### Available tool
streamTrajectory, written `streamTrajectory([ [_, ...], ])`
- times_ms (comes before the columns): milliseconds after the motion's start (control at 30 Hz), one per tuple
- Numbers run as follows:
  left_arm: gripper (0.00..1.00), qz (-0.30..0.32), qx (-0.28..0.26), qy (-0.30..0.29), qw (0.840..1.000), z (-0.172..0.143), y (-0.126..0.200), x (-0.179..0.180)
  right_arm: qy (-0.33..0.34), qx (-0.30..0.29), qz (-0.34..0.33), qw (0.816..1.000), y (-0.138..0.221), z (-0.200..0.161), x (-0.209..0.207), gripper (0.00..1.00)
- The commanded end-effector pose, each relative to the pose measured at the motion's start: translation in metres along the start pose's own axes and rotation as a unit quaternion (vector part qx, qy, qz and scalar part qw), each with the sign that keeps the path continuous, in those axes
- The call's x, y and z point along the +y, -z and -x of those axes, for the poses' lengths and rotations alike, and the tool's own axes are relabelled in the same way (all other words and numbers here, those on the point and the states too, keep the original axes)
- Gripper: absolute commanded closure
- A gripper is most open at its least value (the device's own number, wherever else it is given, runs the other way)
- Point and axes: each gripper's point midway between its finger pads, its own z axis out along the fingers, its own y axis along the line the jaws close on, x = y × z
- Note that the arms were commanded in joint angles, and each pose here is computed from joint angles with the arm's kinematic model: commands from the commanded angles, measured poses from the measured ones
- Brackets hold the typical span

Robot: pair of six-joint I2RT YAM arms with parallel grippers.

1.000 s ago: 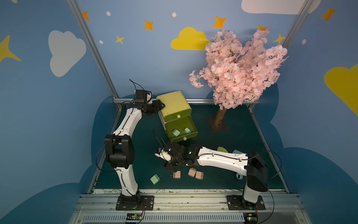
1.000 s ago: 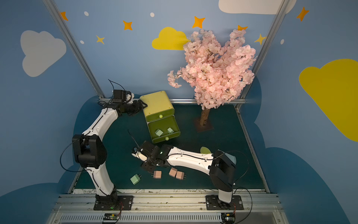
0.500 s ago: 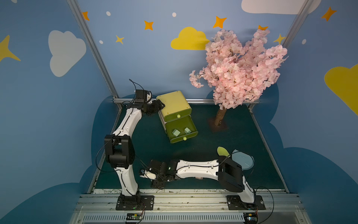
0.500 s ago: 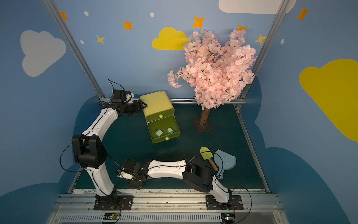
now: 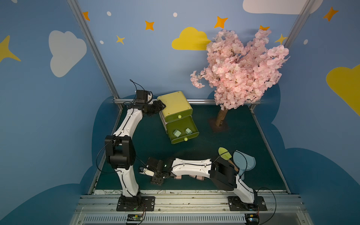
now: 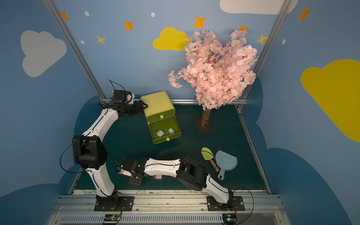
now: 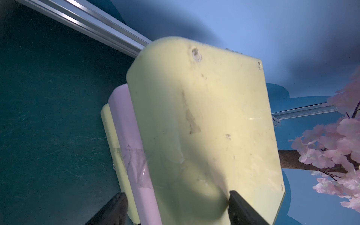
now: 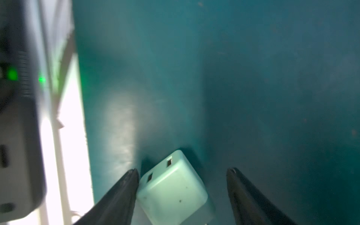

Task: Place the plugs into the drawer by color
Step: Pick up the plug from the center of the board.

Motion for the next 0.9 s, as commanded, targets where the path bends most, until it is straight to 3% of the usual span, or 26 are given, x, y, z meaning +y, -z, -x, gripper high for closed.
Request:
streamTrajectory([
  [0,0.18,0.005,0.004,0.0,1.0,-0.006,0.011,-0.003,-0.041,0.018,-0.028,0.999,0.002,-0.007,-0.033,0.24],
  [333,0.18,0.006,0.006,0.001,1.0,-0.007,0.008,-0.002,-0.134,0.048,-0.036,0.989,0.016,-0.019,-0.06,0.27],
  [867,0.18,0.006,0.01,0.001,1.0,-0.009,0.005,-0.002,-0.139,0.075,-0.008,0.987,0.001,-0.041,-0.044,0.27],
])
